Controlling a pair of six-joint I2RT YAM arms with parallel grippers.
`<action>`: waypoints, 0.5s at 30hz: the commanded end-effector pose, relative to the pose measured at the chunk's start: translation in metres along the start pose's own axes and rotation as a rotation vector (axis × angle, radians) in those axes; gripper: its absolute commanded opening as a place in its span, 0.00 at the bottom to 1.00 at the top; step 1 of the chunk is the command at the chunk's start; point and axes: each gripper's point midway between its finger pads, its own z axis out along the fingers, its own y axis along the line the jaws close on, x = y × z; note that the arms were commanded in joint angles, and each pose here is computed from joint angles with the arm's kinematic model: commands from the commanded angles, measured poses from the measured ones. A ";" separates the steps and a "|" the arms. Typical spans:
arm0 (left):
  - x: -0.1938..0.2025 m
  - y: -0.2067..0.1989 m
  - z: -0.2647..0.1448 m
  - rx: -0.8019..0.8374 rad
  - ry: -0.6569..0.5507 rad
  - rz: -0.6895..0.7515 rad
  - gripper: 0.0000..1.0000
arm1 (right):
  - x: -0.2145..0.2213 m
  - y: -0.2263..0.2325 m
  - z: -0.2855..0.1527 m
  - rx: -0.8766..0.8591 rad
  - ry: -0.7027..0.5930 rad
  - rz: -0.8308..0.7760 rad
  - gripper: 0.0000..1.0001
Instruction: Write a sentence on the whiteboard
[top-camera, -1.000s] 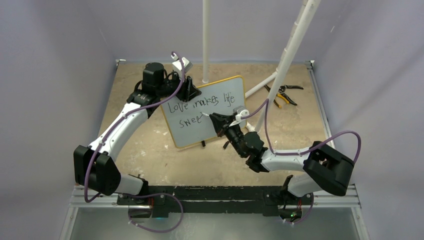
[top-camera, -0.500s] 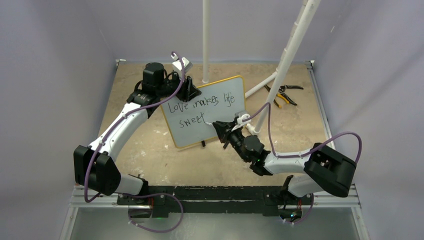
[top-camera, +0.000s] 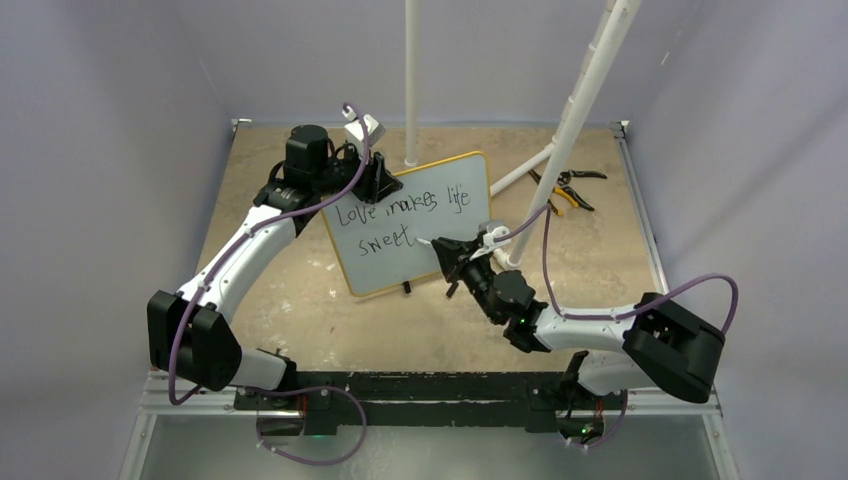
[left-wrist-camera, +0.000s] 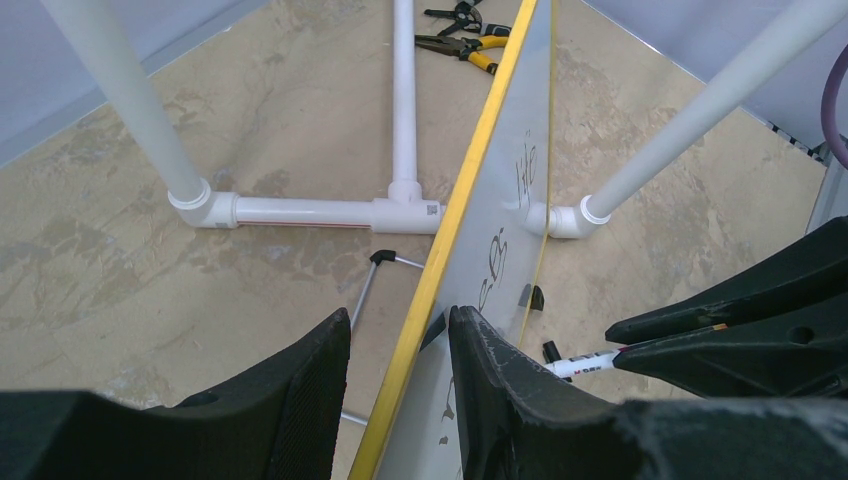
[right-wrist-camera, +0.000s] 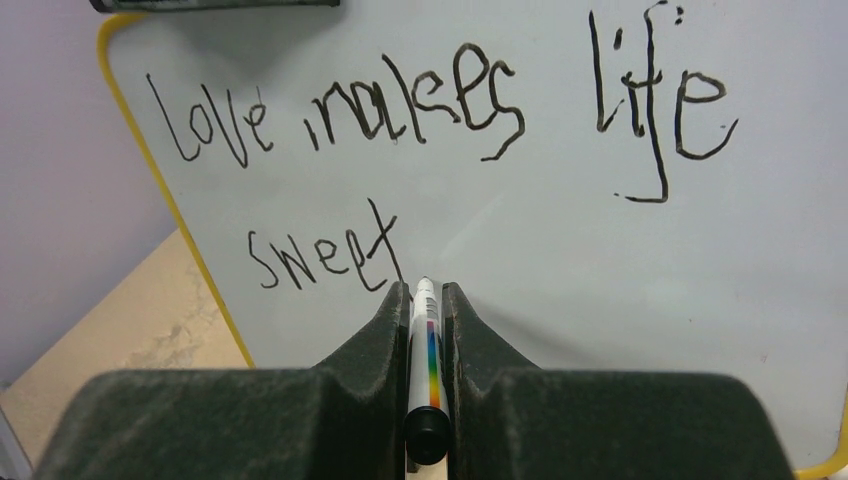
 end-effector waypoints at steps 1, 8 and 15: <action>0.013 -0.006 0.003 0.034 0.039 -0.046 0.08 | -0.031 0.007 0.003 -0.007 -0.089 0.029 0.00; 0.013 -0.006 0.003 0.036 0.038 -0.045 0.08 | -0.021 -0.004 -0.002 0.030 -0.067 0.037 0.00; 0.013 -0.007 0.003 0.037 0.038 -0.047 0.08 | -0.016 -0.008 0.000 0.055 -0.051 0.020 0.00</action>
